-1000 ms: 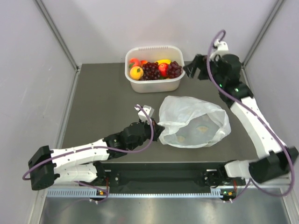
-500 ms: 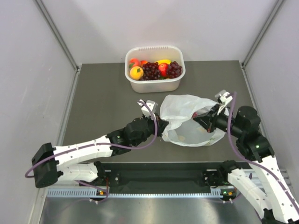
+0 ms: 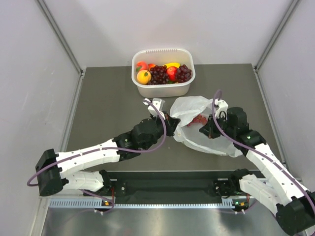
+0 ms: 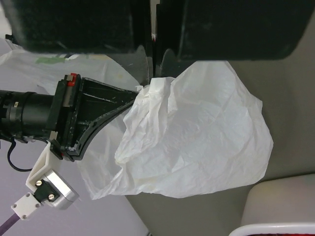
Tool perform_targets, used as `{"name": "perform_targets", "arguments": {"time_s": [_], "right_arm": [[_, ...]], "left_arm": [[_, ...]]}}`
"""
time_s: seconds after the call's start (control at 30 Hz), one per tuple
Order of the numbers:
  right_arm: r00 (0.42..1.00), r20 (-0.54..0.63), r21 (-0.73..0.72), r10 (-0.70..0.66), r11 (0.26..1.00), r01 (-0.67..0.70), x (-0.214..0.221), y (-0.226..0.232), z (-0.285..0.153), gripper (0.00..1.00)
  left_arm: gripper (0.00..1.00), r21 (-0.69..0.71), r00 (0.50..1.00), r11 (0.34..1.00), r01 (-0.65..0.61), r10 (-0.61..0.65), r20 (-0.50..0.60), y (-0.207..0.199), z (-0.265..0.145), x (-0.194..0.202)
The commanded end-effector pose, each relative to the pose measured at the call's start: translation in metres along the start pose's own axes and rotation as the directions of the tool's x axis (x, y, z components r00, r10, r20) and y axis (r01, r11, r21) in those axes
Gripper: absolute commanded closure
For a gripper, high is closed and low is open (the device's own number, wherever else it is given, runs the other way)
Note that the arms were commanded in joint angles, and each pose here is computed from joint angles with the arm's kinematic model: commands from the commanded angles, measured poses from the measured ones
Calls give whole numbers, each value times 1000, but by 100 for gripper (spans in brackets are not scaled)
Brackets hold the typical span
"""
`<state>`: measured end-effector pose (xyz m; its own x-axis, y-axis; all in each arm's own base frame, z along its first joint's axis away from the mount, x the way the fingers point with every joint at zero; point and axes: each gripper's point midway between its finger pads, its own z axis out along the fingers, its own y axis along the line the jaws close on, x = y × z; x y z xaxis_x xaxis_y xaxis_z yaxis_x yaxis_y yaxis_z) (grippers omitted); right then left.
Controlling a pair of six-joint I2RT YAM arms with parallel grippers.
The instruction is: Untie the knot of the plastic bag and take out the fruit
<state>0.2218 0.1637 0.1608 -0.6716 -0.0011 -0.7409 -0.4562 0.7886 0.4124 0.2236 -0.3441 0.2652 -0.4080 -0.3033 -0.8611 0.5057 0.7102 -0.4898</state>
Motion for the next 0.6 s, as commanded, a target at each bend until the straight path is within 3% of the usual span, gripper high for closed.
{"name": "perform_targets", "arguments": {"time_s": [0.0,0.2,0.4,0.47,0.57], "right_arm": [[987,160,110,-10,994,-8,-38,-15,3,100],[969,203,297,138,935,-195,-29,-66,38,100],[912,360,417,195,842,-344,-49,-110,70,100],[888,417,446,194,808,-386,-57,-122,76,93],[868,462,462,183,785,-412,-67,-131,84,73]], "left_arm": [[100,23,998,999,28,-29,60,-14,6,-23],[100,47,998,997,57,-57,2,-15,14,2],[100,58,995,995,76,-72,-66,-11,19,32],[100,58,993,995,84,-79,-83,-8,19,41],[100,66,992,994,86,-78,-102,-9,20,48]]}}
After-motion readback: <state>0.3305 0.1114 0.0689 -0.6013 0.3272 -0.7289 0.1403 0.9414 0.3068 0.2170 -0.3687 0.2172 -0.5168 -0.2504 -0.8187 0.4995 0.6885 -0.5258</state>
